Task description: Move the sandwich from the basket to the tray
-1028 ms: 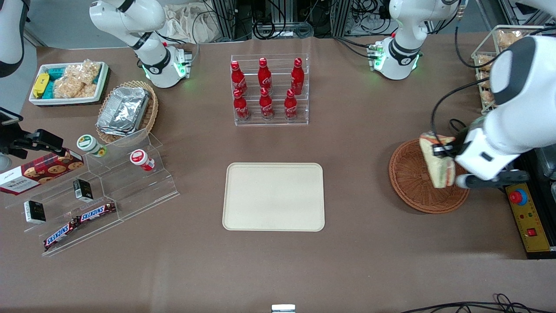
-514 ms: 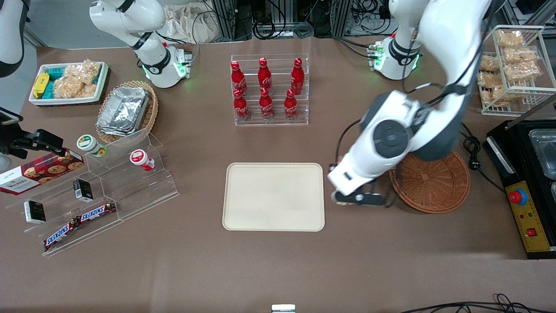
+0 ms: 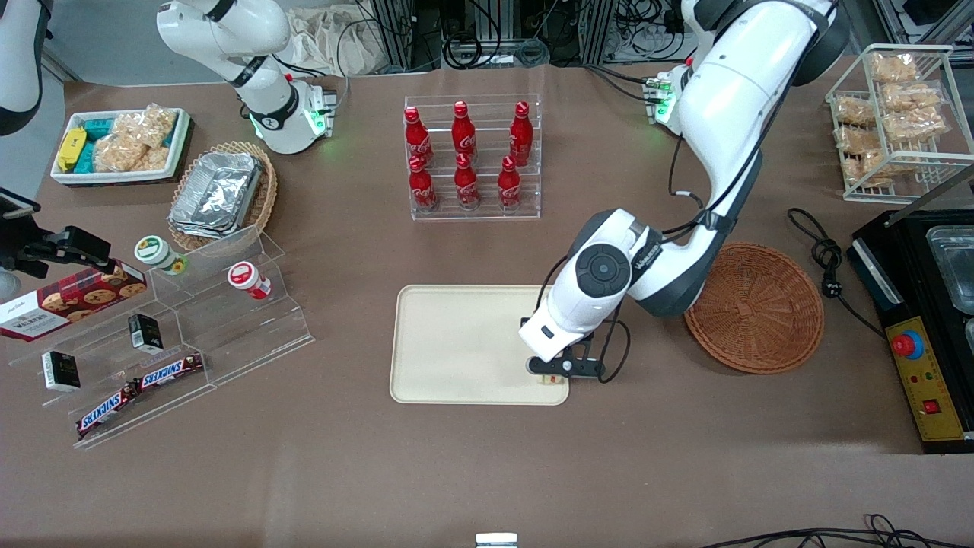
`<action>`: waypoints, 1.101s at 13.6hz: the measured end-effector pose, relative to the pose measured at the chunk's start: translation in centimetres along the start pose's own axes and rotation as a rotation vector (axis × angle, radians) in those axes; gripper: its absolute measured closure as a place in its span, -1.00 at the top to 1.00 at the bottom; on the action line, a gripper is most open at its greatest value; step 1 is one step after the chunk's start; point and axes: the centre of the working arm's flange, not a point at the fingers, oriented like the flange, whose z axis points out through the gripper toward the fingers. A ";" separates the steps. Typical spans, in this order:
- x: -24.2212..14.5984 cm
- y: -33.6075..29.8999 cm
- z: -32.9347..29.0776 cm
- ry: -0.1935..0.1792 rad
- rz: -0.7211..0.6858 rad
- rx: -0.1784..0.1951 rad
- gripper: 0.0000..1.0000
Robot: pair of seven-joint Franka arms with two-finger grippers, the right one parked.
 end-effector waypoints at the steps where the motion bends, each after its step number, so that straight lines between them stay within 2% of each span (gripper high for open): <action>1: 0.0 -0.1 1.1 -0.004 0.000 -0.001 -0.70; 4: -0.2 -0.5 3.3 -0.012 0.015 0.019 -0.74; 5: -0.2 -0.5 3.5 -0.014 0.015 0.019 -0.65; 10: 0.1 -0.4 3.1 -0.006 -0.042 0.017 0.37; 11: 0.1 -0.3 2.8 -0.010 -0.056 0.022 0.59; 13: 0.3 -0.5 0.6 -0.038 -0.071 0.059 0.96; 14: 0.8 -0.5 -1.8 -0.033 -0.081 0.071 0.98; 15: 1.5 -0.9 -4.8 -0.013 -0.099 0.077 0.98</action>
